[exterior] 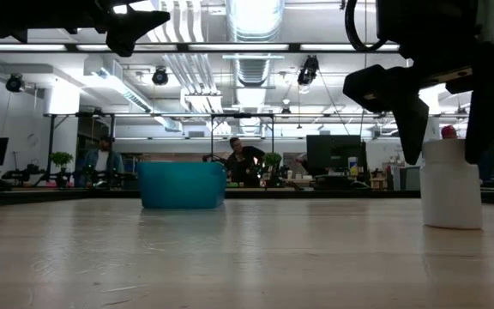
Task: Pick and place pill bottles into a basket
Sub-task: Put the white medicine bottle into the blue bin
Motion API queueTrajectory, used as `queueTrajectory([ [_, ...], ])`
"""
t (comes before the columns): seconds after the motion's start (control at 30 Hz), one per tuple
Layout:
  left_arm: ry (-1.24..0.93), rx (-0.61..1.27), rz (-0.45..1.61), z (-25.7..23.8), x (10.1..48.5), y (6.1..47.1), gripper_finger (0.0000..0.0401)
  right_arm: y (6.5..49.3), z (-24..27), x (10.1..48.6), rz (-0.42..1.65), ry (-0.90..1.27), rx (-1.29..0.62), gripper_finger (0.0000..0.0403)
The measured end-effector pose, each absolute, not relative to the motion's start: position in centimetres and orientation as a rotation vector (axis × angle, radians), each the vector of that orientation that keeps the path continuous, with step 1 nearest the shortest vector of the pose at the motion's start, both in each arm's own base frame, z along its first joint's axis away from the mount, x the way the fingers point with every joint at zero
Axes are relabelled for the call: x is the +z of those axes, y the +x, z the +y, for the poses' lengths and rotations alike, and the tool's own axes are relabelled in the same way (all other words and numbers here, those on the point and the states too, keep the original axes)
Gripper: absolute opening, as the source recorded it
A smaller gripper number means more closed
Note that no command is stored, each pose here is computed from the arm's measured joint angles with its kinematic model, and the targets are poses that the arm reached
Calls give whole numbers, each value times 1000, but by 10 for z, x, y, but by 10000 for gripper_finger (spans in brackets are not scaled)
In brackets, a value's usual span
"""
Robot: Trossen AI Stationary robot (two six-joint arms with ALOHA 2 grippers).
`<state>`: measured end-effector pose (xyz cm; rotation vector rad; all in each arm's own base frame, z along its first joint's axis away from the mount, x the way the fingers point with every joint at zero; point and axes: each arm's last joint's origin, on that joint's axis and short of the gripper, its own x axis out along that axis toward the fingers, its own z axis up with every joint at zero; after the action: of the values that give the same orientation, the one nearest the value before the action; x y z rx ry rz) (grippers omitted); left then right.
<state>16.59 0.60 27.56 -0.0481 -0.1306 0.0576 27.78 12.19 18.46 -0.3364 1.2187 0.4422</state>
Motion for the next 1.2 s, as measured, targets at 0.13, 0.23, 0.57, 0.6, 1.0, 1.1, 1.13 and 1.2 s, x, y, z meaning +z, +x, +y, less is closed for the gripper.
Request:
queueTrajectory([
  [0.13,-48,58,-130,6,275,166,238,278,122,185,1222,-337,441,201],
  [0.23,-48,58,-129,6,275,166,238,277,122,184,1224,-337,441,201],
  [0.57,-49,58,-128,6,275,166,238,274,120,183,1260,-357,409,201],
  [0.6,-49,58,-128,6,275,166,238,274,119,183,1268,-360,399,201],
  [1.0,-49,58,-128,6,275,166,238,274,119,183,1267,-357,383,197],
  [1.1,-49,58,-128,6,275,166,238,274,119,183,1267,-357,385,182],
  [1.13,-49,57,-128,6,275,166,238,273,118,182,1267,-357,385,175],
  [1.2,-49,57,-128,6,275,166,238,273,118,182,1266,-356,385,160],
])
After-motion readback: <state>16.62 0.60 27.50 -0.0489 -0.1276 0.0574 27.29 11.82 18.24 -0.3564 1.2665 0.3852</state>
